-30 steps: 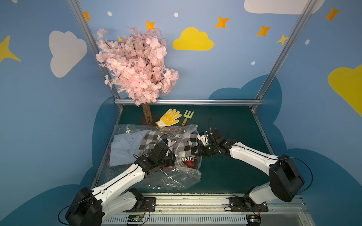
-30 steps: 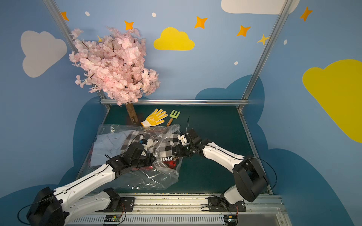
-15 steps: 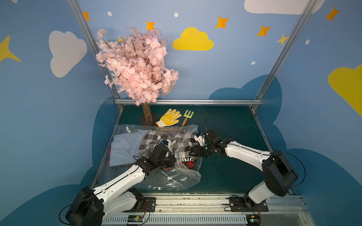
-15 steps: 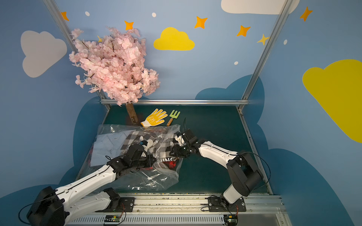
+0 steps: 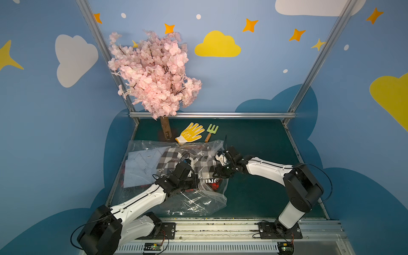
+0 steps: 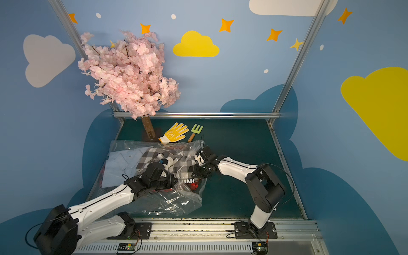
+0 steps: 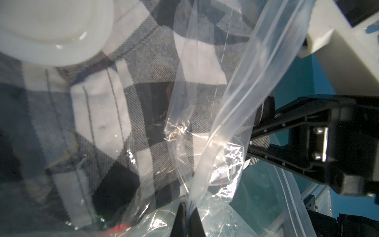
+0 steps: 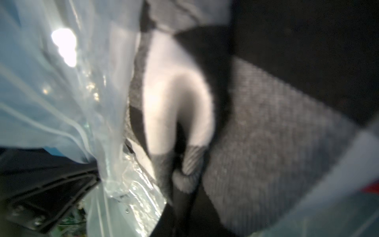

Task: Take the shirt out of the vacuum bag
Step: Take out the shirt from the vacuum bag, then place the shirt at the center of the board.

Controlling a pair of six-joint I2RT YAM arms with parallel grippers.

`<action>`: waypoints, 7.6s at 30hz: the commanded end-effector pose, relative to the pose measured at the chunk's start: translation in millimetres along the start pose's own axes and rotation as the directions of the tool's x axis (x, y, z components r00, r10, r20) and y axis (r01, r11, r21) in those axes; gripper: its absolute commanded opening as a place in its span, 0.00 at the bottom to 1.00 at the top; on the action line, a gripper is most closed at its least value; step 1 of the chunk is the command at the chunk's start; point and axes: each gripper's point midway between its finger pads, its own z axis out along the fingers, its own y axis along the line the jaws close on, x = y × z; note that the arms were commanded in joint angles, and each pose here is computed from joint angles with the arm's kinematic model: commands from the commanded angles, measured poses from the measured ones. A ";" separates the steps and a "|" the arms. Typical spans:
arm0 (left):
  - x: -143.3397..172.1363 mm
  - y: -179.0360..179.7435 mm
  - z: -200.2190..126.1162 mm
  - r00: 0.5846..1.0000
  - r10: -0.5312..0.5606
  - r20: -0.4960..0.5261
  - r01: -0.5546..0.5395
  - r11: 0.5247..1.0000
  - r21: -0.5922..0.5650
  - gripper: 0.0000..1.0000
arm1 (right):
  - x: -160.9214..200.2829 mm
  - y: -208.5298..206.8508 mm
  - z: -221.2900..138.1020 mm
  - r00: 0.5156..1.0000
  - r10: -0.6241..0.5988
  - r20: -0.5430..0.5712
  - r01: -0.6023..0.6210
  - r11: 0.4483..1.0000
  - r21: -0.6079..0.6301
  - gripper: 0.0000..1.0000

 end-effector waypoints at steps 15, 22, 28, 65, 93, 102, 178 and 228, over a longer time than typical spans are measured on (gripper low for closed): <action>3.2 12.8 -3.6 1.000 0.016 -0.010 -0.017 0.998 -0.058 0.03 | -22.0 50.8 -51.3 0.992 -0.110 0.067 0.114 0.992 -0.051 0.02; 3.6 13.5 -5.1 1.000 0.017 -0.011 -0.018 0.998 -0.059 0.03 | -20.8 54.9 -56.3 0.992 -0.118 0.050 0.121 0.992 -0.046 0.21; 4.6 15.3 -4.3 1.000 0.018 -0.015 -0.019 0.998 -0.063 0.03 | -14.4 50.3 -51.8 0.994 -0.109 0.007 0.109 0.993 -0.037 0.32; 1.3 21.2 -11.1 1.000 0.005 -0.004 -0.005 0.997 -0.072 0.04 | 9.9 27.8 -24.5 0.994 -0.084 -0.062 0.087 0.995 0.045 0.43; 23.9 18.6 3.6 0.997 0.001 -0.071 -0.003 1.000 -0.024 0.03 | -1.7 35.6 -15.8 0.993 0.027 0.113 0.000 0.973 -0.230 0.53; 23.0 20.2 2.6 0.998 0.003 -0.061 -0.005 0.999 -0.032 0.03 | -8.1 21.8 -11.0 0.995 0.028 0.097 -0.011 0.985 -0.173 0.45; -10.4 50.0 24.1 0.992 -0.050 -0.119 0.028 0.983 -0.182 0.03 | -135.1 -11.7 -306.0 0.872 -0.080 0.483 0.077 0.997 0.026 0.00; 1.8 49.2 20.3 0.988 -0.058 -0.144 0.034 0.986 -0.162 0.03 | -53.5 -242.9 -256.0 0.871 0.387 0.304 -0.469 0.838 0.278 0.68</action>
